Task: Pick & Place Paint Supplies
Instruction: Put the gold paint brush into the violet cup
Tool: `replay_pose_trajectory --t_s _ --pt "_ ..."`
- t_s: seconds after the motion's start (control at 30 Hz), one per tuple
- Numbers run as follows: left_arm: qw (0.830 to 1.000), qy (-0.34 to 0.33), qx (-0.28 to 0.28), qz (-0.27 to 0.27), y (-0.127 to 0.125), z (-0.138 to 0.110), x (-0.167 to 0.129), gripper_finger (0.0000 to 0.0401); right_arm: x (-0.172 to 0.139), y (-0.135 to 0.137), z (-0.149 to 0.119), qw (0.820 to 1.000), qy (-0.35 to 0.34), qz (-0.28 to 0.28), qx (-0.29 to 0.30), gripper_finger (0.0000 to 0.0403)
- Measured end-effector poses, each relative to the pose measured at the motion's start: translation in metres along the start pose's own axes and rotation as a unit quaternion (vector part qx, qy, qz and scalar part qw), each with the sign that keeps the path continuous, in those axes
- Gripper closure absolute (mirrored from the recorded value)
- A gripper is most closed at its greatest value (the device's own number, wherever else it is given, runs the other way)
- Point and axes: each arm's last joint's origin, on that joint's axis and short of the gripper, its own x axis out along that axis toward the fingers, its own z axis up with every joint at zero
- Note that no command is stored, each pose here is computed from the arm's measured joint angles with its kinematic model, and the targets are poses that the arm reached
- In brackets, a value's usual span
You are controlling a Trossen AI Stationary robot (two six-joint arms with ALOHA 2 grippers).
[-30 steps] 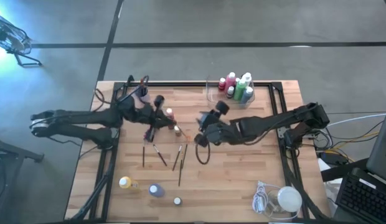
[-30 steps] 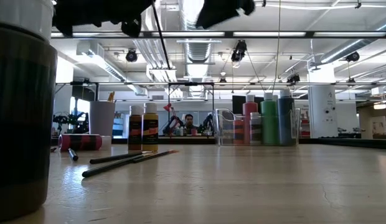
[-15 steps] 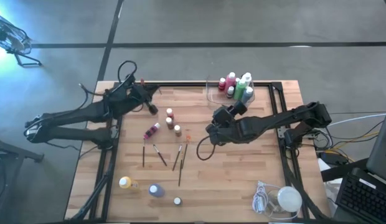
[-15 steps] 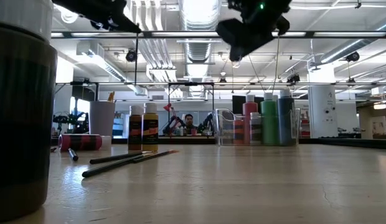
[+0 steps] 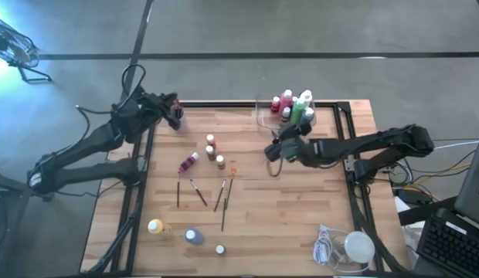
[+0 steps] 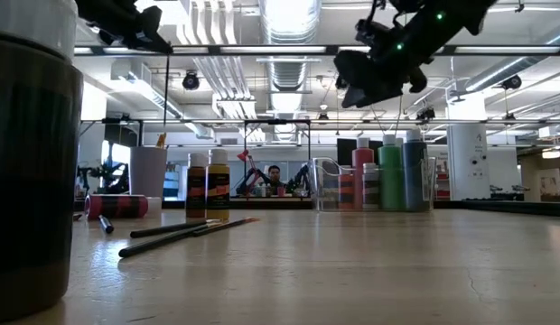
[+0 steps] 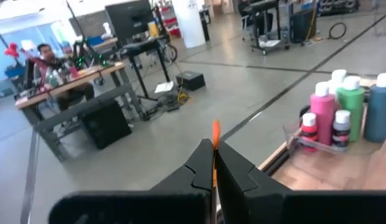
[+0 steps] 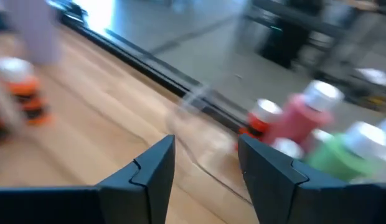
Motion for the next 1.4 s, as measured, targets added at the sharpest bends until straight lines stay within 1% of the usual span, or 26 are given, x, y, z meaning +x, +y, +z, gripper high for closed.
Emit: replay_pose_trajectory --t_s 0.13,0.2,0.23,0.43,0.63,0.77,0.9,1.1,1.27,1.4 --pt "1.0 0.007 -0.008 0.013 0.004 -0.003 -0.001 0.0396 0.002 -0.014 0.001 0.993 -0.061 0.101 0.017 0.0242" --pt "1.0 0.013 -0.007 0.025 0.006 -0.006 -0.001 0.0396 0.001 -0.02 0.0 0.987 -0.088 0.133 0.022 0.0246" --pt "0.999 0.02 -0.006 0.033 0.007 -0.008 -0.001 0.0396 0.001 -0.022 -0.002 0.985 -0.095 0.139 0.022 0.0248" --pt "0.997 0.042 -0.019 0.056 0.012 -0.015 0.002 0.0396 0.0 -0.032 -0.006 0.986 -0.101 0.131 0.032 0.0262" --pt "0.994 0.069 -0.028 0.08 0.013 -0.041 0.01 0.0396 0.0 -0.032 -0.006 0.985 -0.101 0.134 0.034 0.0279" --pt "0.995 0.061 -0.045 0.059 0.012 -0.055 0.016 0.0396 0.0 -0.032 -0.006 0.985 -0.101 0.134 0.034 0.0288" --pt "0.994 0.069 -0.051 0.069 0.014 -0.068 0.019 0.0396 0.0 -0.032 -0.006 0.985 -0.101 0.134 0.033 0.0296" --pt "0.994 0.067 -0.07 0.053 0.015 -0.081 0.023 0.0396 0.0 -0.032 -0.006 0.985 -0.1 0.134 0.033 0.0308" --pt "0.993 0.076 -0.072 0.058 0.015 -0.095 0.028 0.0396 0.0 -0.032 -0.006 0.985 -0.1 0.134 0.033 0.0319" --pt "0.992 0.084 -0.079 0.06 0.015 -0.102 0.03 0.0396 0.0 -0.032 -0.006 0.985 -0.1 0.134 0.033 0.0328"
